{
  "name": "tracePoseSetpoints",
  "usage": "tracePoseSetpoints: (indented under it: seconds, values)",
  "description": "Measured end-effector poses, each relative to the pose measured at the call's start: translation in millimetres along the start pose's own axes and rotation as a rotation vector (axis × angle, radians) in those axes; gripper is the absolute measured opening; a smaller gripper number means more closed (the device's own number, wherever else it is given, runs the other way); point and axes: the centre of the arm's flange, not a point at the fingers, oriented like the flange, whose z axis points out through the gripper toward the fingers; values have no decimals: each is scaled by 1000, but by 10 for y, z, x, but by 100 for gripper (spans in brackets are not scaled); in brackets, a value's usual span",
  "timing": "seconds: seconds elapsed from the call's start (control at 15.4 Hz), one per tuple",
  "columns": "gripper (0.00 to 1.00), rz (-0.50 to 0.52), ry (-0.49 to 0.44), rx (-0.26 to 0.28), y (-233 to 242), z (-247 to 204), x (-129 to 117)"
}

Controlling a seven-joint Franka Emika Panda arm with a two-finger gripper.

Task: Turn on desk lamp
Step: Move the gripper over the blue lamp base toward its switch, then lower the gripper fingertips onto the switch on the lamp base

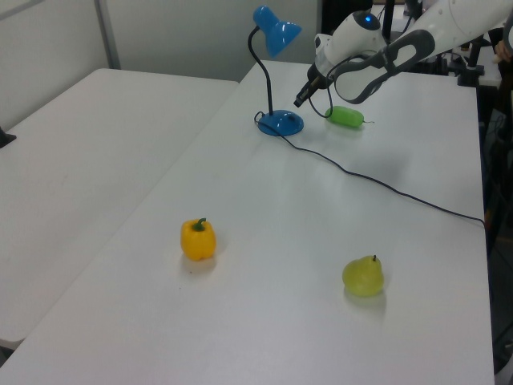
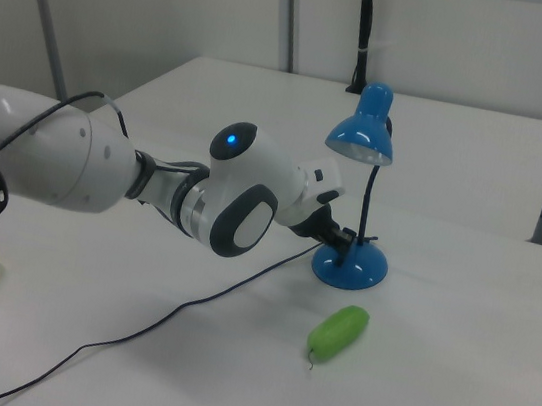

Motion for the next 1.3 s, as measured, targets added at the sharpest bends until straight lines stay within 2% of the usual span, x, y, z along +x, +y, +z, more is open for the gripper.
tracePoseSetpoints:
  seconds: [0.52,1.3]
  values:
    - [2,-13,40,5,-132,211,-85]
    - [1,-17,37,16,-207,250,-106]
